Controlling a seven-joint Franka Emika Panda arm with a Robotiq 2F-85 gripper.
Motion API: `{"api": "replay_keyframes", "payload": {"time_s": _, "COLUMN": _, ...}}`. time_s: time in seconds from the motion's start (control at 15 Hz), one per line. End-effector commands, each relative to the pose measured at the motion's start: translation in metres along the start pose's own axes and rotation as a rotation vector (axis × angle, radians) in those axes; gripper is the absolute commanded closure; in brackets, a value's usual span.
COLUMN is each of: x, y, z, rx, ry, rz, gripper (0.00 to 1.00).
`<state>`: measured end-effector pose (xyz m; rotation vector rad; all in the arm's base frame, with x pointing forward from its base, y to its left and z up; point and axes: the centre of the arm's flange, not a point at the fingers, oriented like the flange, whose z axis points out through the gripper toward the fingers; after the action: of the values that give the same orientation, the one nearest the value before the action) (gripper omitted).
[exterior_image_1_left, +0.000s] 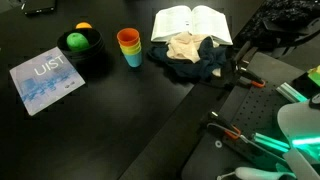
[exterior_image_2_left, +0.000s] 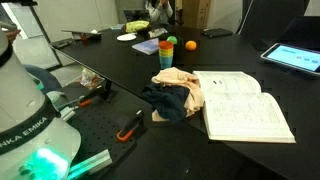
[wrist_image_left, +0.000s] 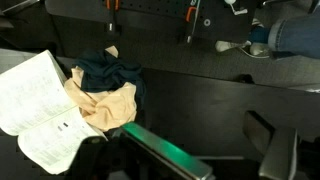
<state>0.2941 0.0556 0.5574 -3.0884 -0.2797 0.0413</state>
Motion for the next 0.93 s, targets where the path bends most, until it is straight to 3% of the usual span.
{"api": "replay_keyframes", "payload": {"time_s": 0.0, "x": 0.0002, "y": -0.0001, "z": -0.0018, "rx": 0.000, "ry": 0.005, "rz": 0.000, "gripper": 0.00}}
{"api": "replay_keyframes", "payload": {"time_s": 0.87, "x": -0.0007, "y": -0.0005, "z": -0.0084, "rx": -0.001, "ry": 0.021, "rz": -0.001, "gripper": 0.00}}
